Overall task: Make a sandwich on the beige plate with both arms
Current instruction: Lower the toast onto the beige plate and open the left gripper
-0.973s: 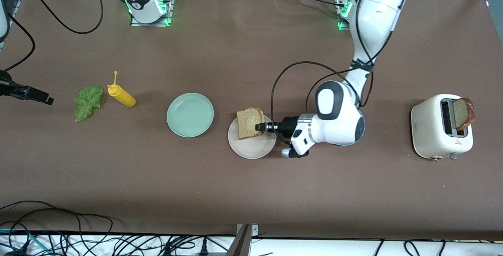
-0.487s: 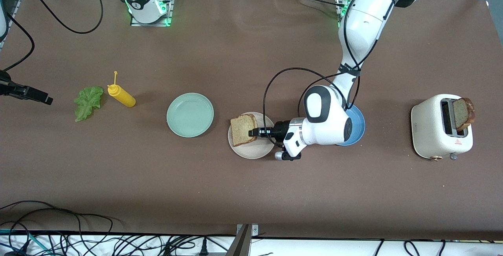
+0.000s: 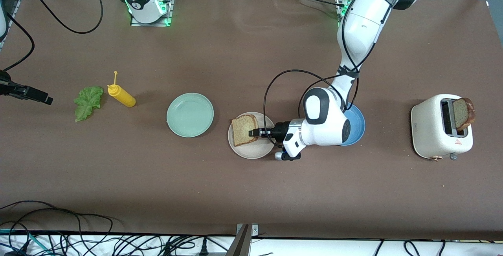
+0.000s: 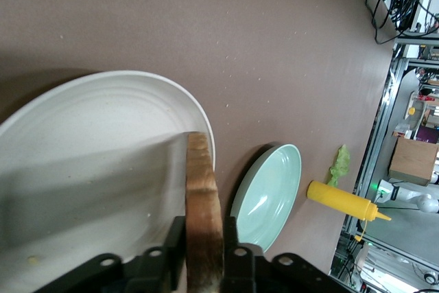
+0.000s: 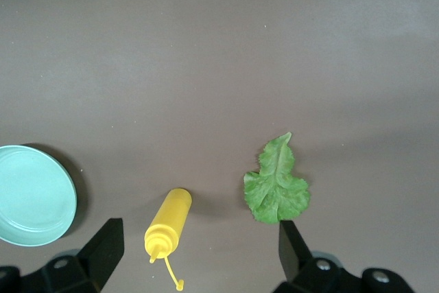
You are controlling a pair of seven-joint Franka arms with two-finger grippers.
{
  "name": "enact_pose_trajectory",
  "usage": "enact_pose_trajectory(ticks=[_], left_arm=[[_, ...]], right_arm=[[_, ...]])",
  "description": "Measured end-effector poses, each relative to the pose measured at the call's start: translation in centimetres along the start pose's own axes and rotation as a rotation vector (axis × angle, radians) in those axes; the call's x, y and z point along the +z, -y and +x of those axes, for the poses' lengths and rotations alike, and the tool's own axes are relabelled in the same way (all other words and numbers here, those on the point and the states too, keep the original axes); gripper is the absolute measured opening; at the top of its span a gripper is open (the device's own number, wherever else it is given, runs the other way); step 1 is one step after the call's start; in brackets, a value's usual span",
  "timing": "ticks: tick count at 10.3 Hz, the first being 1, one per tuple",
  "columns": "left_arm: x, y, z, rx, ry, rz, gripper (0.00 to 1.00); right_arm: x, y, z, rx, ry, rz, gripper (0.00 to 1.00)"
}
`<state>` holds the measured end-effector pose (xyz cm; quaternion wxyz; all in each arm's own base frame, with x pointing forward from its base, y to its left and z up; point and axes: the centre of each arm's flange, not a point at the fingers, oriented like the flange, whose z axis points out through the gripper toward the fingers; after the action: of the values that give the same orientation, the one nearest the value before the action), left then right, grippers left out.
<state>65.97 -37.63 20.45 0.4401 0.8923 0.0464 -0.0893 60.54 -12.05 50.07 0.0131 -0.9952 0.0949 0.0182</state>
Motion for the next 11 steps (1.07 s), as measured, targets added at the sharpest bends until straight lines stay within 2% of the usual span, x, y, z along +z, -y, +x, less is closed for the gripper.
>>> enact_pose_trajectory(ticks=[4, 5, 8, 11], left_arm=[[0.0, 0.8, 0.3, 0.023, -0.001, 0.026, 0.87], [-0.3, 1.1, 0.5, 0.022, -0.006, 0.033, 0.98], [-1.9, 2.4, 1.3, 0.06, -0.009, 0.121, 1.0], [-4.4, 3.3, 1.9, 0.08, 0.029, 0.167, 1.0]], right_arm=[[0.0, 0.0, 0.0, 0.0, 0.0, 0.0, 1.0], [0.0, 0.0, 0.0, 0.0, 0.0, 0.0, 1.0], [0.0, -0.3, 0.0, 0.005, 0.0, 0.0, 1.0], [0.2, -2.5, 0.0, -0.003, 0.003, 0.001, 1.0]])
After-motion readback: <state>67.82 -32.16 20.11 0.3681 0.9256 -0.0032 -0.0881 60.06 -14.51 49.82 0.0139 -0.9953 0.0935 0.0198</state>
